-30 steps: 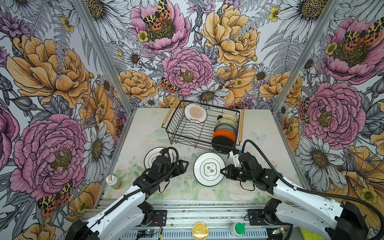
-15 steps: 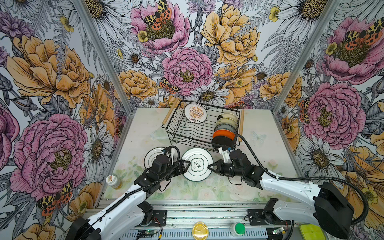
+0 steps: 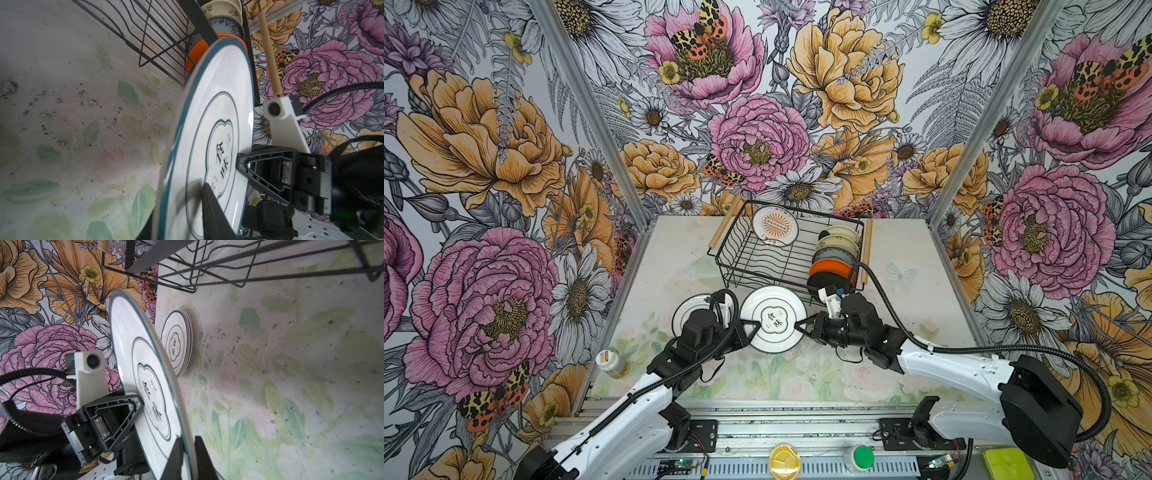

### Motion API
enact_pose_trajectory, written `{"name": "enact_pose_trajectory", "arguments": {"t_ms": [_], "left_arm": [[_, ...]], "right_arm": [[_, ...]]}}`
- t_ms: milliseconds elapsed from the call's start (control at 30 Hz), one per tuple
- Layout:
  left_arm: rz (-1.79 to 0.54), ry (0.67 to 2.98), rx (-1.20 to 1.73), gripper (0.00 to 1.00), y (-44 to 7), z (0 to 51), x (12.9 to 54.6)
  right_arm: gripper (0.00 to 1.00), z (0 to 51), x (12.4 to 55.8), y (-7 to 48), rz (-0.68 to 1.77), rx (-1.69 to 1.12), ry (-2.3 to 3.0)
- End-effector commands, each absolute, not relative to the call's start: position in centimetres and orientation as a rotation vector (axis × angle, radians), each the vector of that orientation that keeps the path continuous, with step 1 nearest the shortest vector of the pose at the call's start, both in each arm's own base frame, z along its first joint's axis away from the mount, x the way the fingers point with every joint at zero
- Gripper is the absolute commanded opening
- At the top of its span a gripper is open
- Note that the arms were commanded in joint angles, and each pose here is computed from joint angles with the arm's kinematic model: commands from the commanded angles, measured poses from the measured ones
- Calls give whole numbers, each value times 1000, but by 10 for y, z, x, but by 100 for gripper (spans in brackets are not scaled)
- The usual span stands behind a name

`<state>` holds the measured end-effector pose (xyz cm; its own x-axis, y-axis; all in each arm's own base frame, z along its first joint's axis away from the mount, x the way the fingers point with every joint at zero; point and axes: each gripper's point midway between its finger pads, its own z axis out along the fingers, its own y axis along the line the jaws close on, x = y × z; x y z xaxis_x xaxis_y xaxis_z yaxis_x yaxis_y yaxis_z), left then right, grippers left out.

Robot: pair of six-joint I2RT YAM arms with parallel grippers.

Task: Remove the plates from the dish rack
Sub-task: 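Grasp the plate's rim with the left gripper while the right gripper holds it, then open the right gripper and withdraw it while the left gripper holds the plate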

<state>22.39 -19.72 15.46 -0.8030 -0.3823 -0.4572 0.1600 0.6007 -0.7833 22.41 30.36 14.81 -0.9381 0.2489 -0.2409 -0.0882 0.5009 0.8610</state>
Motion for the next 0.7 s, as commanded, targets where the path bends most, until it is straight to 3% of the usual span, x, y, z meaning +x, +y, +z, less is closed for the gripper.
{"name": "enact_pose_trajectory", "arguments": {"t_ms": [0, 300, 533, 667], "left_arm": [[-1177, 2259, -140, 18, -197, 148, 218], [-1146, 2279, -219, 9, -180, 147, 221], [-1101, 2225, -397, 8, -137, 167, 223], [-1084, 2177, -522, 8, -110, 174, 221]], "right_arm": [[27, 195, 230, 322, 1527, 33, 2260], [53, 201, 233, 323, 1485, -13, 2263], [66, 211, 234, 296, 1162, -191, 2307], [86, 236, 239, 284, 1035, -311, 2258]]}}
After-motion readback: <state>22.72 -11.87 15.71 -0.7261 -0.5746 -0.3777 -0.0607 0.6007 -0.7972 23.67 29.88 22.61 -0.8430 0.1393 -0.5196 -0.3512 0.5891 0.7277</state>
